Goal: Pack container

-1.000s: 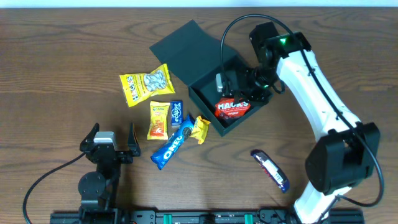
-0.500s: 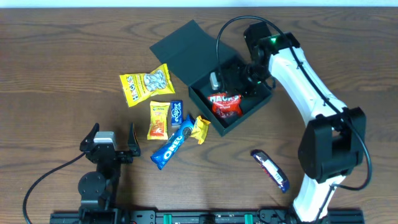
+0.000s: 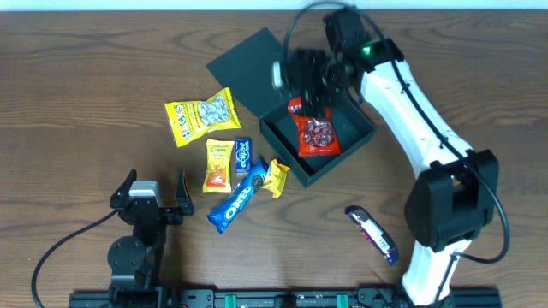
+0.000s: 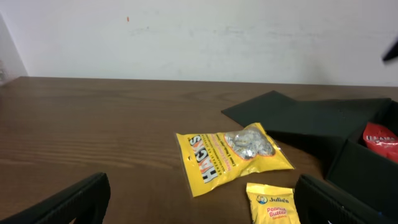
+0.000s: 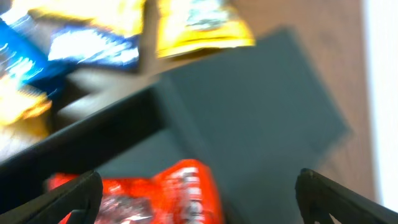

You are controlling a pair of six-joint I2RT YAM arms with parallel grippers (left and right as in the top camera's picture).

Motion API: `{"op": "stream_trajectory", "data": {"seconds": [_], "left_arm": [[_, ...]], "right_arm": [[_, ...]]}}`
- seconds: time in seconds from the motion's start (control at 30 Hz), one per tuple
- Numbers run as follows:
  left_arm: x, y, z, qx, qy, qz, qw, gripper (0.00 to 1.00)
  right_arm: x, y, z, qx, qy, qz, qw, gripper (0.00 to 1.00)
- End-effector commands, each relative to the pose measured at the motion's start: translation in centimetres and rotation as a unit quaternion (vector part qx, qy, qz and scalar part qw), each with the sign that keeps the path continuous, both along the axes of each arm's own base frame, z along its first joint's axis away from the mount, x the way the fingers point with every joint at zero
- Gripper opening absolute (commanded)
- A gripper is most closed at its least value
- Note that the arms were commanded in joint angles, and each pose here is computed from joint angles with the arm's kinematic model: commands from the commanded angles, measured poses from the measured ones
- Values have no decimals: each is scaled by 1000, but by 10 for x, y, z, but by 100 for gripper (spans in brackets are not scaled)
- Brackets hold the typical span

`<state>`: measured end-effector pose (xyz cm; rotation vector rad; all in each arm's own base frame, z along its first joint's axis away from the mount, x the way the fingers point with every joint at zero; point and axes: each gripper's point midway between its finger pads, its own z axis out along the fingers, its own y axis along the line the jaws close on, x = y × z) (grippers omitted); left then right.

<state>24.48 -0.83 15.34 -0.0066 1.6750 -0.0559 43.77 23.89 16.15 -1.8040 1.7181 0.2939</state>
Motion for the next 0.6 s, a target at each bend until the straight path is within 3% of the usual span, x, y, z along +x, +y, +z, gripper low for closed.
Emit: {"op": "stream_trajectory", "data": {"seconds": [0.0, 0.07, 0.17, 0.23, 0.43, 0.57], "left_arm": [[-1, 1, -18, 0, 27, 4, 1000, 96], [-1, 1, -18, 0, 27, 4, 1000, 95], [-1, 1, -18, 0, 27, 4, 1000, 95], [-1, 1, -18, 0, 27, 4, 1000, 96], [-1, 1, -18, 0, 27, 4, 1000, 95], [-1, 1, -18, 0, 27, 4, 1000, 95]], "right_arm": [[36, -16, 16, 20, 46, -249, 967, 40], [57, -42, 18, 18, 33, -396, 917, 1], [59, -66, 15, 4, 30, -502, 864, 1], [53, -70, 11, 8, 49, -535, 843, 1], [33, -90, -10, 22, 104, -665, 740, 1], [16, -94, -30, 11, 133, -700, 702, 2]]}}
